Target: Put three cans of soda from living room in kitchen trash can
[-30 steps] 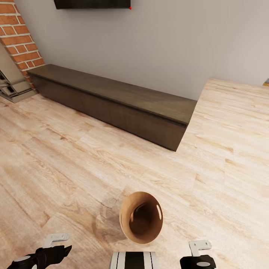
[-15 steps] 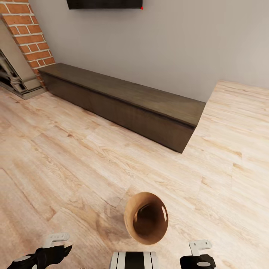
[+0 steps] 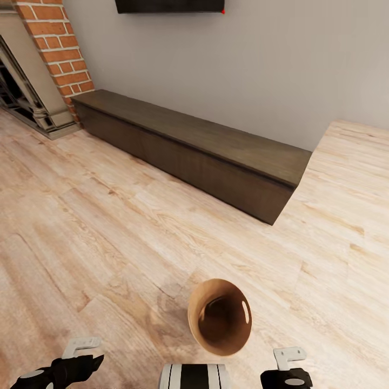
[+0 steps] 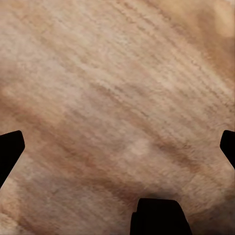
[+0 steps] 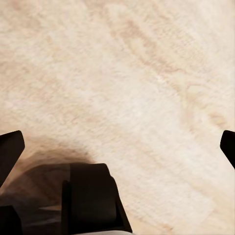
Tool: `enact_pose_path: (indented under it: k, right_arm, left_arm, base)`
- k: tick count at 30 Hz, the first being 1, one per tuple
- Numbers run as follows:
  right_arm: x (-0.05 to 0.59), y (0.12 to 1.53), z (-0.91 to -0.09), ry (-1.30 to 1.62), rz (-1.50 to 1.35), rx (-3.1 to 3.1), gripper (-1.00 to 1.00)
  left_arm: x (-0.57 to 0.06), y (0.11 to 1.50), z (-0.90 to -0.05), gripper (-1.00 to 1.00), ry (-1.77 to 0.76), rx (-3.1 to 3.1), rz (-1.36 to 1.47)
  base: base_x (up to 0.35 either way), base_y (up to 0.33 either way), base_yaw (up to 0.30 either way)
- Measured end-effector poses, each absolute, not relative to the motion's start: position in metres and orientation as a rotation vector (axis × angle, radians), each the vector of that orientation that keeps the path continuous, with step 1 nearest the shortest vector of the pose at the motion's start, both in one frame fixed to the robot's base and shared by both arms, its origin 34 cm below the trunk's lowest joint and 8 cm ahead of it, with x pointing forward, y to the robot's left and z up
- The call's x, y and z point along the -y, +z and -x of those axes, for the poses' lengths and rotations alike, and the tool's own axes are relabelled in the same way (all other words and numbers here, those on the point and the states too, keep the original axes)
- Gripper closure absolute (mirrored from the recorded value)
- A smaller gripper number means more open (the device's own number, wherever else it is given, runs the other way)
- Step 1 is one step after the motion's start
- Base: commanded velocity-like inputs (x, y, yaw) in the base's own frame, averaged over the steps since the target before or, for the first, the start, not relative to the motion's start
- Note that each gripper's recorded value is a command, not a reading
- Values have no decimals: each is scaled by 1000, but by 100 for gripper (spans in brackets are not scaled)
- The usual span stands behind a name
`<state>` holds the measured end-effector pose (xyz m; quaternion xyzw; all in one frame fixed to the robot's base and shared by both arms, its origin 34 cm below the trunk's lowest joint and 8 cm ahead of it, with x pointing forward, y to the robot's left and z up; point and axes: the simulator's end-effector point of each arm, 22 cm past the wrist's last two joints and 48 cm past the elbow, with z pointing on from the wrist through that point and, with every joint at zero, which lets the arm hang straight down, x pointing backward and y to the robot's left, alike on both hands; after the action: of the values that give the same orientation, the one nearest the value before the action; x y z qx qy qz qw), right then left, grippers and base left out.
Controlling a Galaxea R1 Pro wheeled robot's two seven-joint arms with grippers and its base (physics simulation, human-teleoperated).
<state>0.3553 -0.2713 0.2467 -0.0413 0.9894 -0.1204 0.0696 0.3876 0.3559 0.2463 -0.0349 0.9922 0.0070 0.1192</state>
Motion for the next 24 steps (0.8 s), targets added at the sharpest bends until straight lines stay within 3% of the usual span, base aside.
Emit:
enact_pose_path:
  k: [17, 24]
  right_arm:
    - [263, 278, -392, -314, 94, -2896, -100]
    - [236, 276, -398, -138, 114, -2899, -100]
  left_arm:
    - [-358, 246, -388, -100, 21, -2894, 110]
    - [-357, 245, -388, -100, 17, -2892, 118]
  base:
    - [0, 0, 0]
    - [0, 0, 0]
